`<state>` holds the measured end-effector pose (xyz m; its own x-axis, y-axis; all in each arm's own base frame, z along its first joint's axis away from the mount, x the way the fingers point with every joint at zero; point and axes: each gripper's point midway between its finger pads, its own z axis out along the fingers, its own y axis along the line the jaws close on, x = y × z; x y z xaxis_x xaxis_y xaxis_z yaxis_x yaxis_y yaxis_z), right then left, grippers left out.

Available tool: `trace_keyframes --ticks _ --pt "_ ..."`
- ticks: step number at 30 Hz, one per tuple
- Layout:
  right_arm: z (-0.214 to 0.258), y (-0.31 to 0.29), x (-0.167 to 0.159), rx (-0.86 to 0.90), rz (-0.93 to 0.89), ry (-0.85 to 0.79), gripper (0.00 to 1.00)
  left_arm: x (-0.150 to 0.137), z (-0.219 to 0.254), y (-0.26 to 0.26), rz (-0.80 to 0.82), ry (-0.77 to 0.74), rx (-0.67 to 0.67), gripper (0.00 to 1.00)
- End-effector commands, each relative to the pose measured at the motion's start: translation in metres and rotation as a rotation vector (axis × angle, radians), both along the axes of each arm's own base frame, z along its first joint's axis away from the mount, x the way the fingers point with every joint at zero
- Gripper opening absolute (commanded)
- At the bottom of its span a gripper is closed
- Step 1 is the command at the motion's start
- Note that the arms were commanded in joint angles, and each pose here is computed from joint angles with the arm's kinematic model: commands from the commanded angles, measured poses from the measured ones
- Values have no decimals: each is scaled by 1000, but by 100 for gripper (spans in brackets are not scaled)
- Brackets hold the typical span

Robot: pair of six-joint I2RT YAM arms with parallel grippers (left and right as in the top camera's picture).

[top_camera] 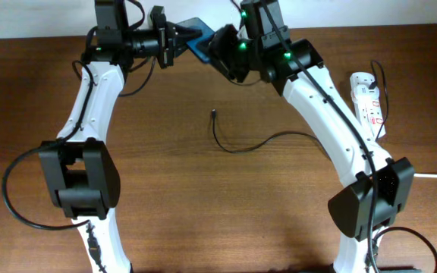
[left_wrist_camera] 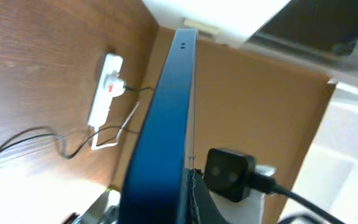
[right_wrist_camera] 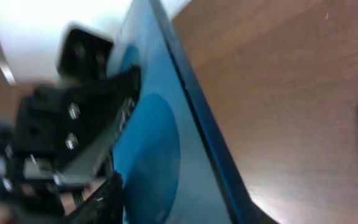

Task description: Plug charger to phone and switch on socket

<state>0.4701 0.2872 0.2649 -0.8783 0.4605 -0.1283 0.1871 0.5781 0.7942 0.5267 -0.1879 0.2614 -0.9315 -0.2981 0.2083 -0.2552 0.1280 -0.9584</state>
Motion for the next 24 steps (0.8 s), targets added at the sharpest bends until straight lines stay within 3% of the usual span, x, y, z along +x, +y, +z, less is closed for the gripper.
trace_keyframes --ticks 1,5,12,19,21,22,24 --pt "-40 -50 2 -339 199 -163 44 13 2 41 28 -378 177 0" --pt "-53 -75 -6 -419 257 -137 54 9 -12 71 36 -367 216 0" --pt "-88 -82 -13 -514 311 -59 53 -14 -5 68 -53 -336 103 0" --pt "-152 -45 -22 -534 504 -25 53 -17 -22 81 -34 -299 120 0" --pt "-153 -34 -24 -480 544 -43 53 -16 -24 88 -21 -289 120 0" --pt "-141 -20 -29 -357 656 -120 53 -15 -24 90 -16 -288 121 0" --pt "-118 -30 -25 -175 689 -177 53 -15 -23 96 -8 -285 115 0"
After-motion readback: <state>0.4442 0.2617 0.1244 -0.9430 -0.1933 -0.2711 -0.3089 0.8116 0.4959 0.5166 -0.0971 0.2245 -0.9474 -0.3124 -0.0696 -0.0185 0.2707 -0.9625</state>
